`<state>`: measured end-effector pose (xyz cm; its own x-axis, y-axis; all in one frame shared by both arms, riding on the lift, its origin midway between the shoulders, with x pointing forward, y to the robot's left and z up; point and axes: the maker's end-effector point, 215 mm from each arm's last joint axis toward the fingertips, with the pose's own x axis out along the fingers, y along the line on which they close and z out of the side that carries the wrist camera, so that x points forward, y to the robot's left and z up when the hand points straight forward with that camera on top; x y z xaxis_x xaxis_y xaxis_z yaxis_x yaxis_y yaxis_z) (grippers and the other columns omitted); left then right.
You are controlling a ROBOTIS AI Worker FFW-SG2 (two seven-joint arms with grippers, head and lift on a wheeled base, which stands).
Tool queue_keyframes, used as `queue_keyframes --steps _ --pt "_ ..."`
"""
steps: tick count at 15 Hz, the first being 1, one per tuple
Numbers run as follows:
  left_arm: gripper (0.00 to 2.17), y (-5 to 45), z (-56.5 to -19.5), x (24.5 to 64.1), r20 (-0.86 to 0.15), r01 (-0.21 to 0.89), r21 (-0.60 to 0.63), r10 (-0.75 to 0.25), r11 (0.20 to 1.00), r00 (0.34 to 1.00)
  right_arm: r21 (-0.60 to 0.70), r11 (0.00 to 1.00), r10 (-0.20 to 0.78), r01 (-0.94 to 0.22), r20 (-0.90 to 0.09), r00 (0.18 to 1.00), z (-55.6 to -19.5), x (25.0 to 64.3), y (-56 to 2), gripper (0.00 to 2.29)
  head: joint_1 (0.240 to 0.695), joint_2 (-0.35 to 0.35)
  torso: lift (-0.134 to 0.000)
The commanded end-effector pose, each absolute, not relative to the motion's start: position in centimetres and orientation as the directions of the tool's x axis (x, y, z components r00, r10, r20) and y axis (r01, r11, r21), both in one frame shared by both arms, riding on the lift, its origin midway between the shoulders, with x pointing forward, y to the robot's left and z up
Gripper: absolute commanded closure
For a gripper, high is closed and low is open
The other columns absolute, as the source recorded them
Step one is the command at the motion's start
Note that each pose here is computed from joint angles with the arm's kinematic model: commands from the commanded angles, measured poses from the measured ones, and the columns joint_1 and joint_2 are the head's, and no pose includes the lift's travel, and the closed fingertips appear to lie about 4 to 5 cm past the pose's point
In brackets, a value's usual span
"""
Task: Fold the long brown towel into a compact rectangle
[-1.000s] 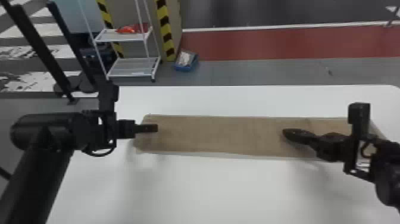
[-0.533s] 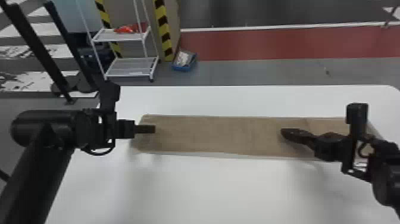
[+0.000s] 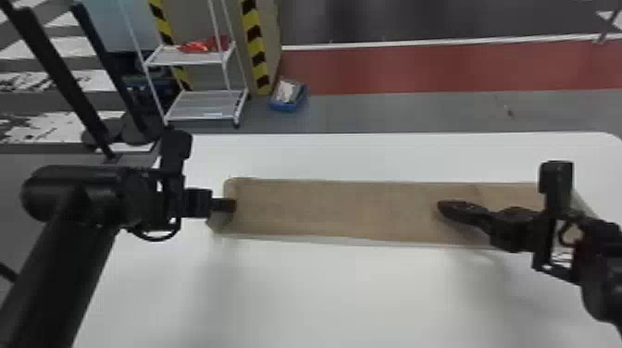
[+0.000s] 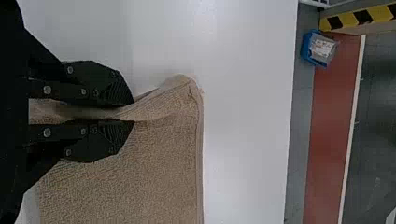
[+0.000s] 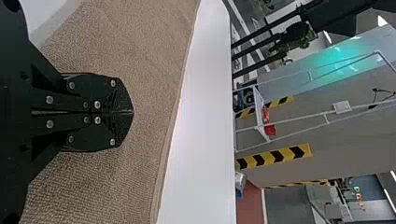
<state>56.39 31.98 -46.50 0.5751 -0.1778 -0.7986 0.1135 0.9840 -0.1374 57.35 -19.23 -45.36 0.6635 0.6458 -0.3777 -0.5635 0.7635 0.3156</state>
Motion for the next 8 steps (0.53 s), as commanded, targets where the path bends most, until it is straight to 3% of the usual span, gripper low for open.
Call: queue_keyframes --steps 1,8 --pt "1.09 31.4 -46.0 55.9 -0.804 0.121 -0.148 -0.191 0.982 0.563 0.313 0.763 0.647 -0.566 -0.381 0.661 -45.4 57.3 -19.1 1.90 0.695 0.123 -0.123" --pt "1.09 28.9 -43.2 54.3 -0.808 0.153 -0.218 -0.266 0.964 0.526 0.319 0.756 0.654 -0.571 -0.395 0.645 -46.6 57.3 -18.2 1.90 0.695 0.111 -0.123"
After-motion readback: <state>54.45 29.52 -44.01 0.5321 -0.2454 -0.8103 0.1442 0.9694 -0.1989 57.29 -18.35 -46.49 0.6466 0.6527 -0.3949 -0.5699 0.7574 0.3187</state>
